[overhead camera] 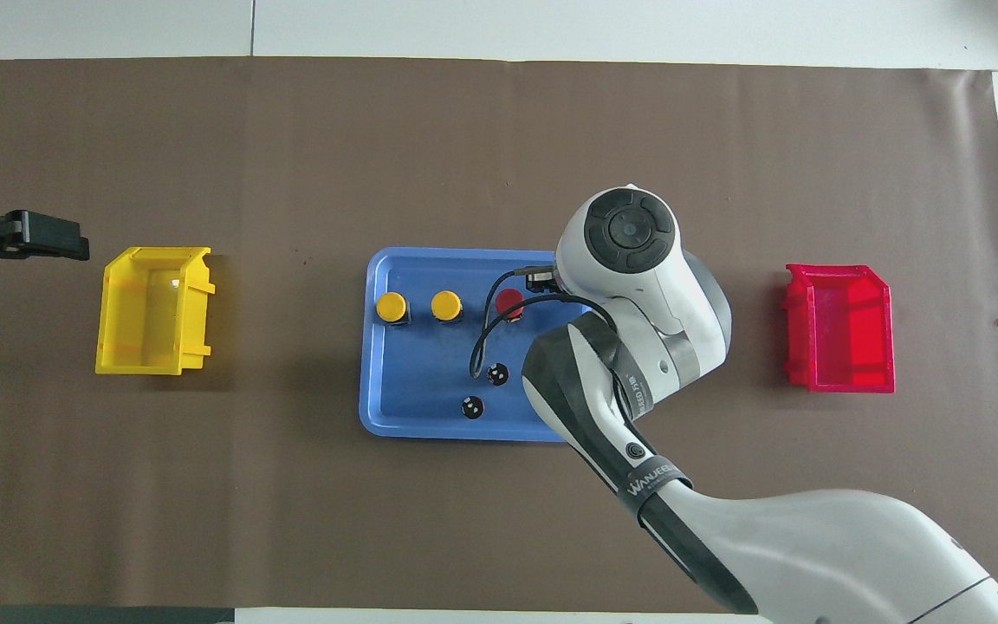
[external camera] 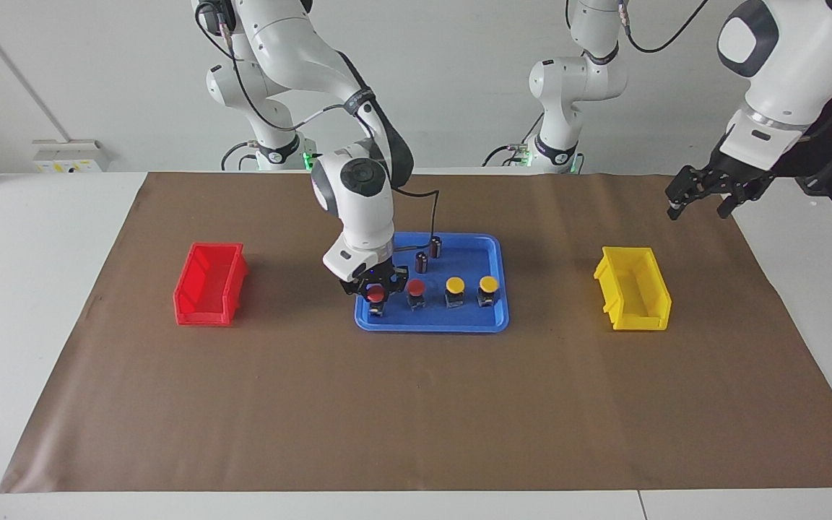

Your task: Sort red and yellow buttons by color

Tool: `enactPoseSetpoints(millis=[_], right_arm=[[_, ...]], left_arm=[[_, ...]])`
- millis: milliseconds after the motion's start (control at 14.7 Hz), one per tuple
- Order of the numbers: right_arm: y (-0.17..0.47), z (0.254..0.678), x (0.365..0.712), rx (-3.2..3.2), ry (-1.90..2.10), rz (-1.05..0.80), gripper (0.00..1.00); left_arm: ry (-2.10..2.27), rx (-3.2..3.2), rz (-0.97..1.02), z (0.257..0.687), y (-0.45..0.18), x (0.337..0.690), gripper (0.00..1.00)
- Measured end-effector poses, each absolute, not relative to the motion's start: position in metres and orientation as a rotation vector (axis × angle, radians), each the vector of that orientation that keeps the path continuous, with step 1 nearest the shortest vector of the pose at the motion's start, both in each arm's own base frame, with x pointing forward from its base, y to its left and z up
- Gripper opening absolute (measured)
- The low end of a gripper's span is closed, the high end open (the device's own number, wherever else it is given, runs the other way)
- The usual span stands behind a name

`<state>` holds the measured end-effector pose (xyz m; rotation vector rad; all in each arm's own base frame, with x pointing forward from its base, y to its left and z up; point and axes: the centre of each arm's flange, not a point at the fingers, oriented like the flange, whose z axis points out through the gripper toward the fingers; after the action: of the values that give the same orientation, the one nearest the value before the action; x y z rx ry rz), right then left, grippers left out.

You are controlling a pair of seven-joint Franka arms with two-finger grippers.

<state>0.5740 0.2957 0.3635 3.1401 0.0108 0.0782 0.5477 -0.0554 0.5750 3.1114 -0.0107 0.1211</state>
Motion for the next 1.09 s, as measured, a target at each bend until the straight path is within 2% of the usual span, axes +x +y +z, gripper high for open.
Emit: enactPoseSetpoints(millis=[205,273,545,682,818,1091], right_arm=[[0.285,0.415,0.594,3.136,0.003,0.073,0.40],[0.270,0.429,0.600,3.132,0.033,0.062,0.40],[0.130,0.474,0.595,3.109,0.199,-0.052,0.40],[0.055,0.468,0.571,3.115,0.258,-0.078,0.39],[0.007,0.448,0.549,3.120,0.298,-0.092,0.39],[-0.032,0.423,0.530,3.124,0.331,-0.098,0.39]], left_arm=[[0.087,3.089,0.148,0.536,-0.145,0.535,0.95],[0.108,3.083,0.144,0.524,-0.173,0.528,0.88],[0.168,3.096,0.143,0.472,-0.265,0.511,0.81],[0.174,3.103,0.128,0.439,-0.297,0.508,0.80],[0.171,3.114,0.104,0.410,-0.315,0.507,0.80],[0.173,3.125,0.098,0.382,-0.328,0.508,0.80]])
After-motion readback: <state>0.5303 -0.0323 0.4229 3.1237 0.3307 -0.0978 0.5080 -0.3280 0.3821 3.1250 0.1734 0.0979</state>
